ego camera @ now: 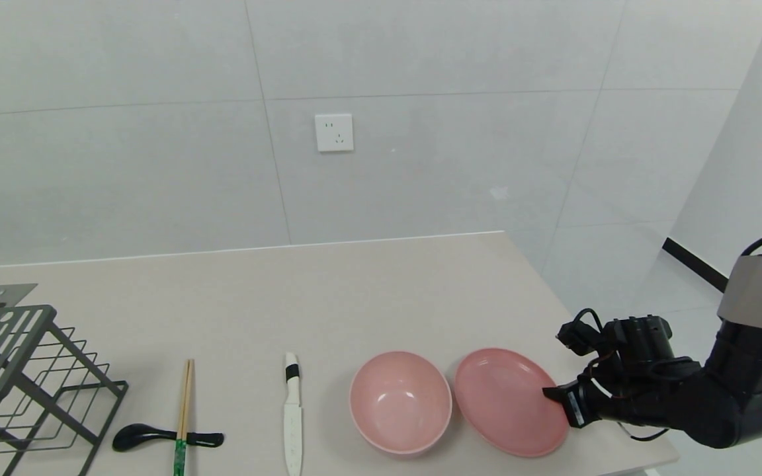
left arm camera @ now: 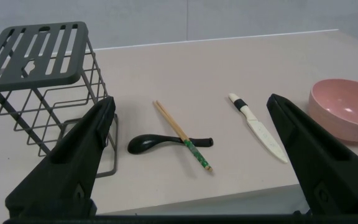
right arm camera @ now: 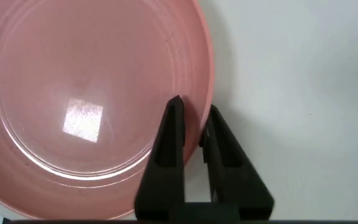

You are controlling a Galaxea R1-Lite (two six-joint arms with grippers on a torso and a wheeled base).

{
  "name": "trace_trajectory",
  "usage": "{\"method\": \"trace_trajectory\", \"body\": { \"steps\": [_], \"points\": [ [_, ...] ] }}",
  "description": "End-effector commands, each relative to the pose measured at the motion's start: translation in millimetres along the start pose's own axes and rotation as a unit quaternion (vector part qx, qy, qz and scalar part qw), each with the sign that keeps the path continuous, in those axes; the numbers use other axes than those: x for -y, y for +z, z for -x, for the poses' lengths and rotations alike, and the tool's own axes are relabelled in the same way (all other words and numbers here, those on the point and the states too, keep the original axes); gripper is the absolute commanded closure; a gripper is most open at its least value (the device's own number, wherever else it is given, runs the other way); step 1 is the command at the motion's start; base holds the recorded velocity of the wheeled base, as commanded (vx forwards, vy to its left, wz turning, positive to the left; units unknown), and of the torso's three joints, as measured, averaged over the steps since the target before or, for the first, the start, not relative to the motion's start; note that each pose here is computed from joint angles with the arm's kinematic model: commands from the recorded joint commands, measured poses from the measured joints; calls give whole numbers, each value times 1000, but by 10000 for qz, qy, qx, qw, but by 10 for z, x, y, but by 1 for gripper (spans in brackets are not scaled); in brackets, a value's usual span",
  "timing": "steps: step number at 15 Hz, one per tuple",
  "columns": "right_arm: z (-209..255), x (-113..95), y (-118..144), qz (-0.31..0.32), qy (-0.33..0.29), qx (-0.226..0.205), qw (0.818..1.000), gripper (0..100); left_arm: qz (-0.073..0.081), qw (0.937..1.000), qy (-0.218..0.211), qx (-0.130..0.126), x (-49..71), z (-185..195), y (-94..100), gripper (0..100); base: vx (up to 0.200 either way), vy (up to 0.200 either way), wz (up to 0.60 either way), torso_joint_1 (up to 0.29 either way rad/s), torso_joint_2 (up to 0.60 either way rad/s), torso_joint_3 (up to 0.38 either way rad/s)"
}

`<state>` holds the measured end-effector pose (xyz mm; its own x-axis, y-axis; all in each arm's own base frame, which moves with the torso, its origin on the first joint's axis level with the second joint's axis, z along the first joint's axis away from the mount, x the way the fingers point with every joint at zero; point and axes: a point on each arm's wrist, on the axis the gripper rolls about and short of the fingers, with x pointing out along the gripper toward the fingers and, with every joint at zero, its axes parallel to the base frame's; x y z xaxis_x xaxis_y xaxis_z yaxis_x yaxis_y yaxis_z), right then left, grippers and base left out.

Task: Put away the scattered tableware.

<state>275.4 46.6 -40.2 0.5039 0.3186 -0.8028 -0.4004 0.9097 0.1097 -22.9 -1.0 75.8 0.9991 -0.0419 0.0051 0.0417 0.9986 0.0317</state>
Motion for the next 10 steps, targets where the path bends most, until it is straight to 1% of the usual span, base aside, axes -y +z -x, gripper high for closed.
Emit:
{"method": "trace_trajectory", "body": {
  "steps": [1, 2, 4, 7, 8, 9, 10],
  "points": [
    [11, 17, 15, -4, -54, 19, 10000, 100, 4, 10000, 2, -3, 0, -1, 1, 0, 0, 0, 0, 0, 0, 0],
    [75, 21, 81, 35, -96, 227, 9997, 100, 4, 10000, -5, -2, 0, -1, 1, 0, 0, 0, 0, 0, 0, 0],
    [303, -8, 265, 169, -187, 792, 9965, 100, 12, 10000, 2, -3, -1, -1, 1, 0, 0, 0, 0, 0, 0, 0],
    [659, -72, 489, 367, -288, 1536, 9870, 100, 12, 10000, 2, -3, 0, -1, 1, 0, 0, 0, 0, 0, 0, 0],
    [719, -85, 530, 405, -306, 1695, 9842, 100, 12, 10000, -5, -2, 0, -1, 1, 0, 0, 0, 0, 0, 0, 0],
    [840, -93, 589, 458, -358, 1964, 9788, 100, 12, 10000, -5, -2, 0, -1, 1, 0, 0, 0, 0, 0, 0, 0],
    [891, -105, 597, 478, -370, 2044, 9770, 100, 20, 10000, 2, -3, -1, -1, 1, 0, 0, 0, 0, 0, 0, 0]
  ]
}}
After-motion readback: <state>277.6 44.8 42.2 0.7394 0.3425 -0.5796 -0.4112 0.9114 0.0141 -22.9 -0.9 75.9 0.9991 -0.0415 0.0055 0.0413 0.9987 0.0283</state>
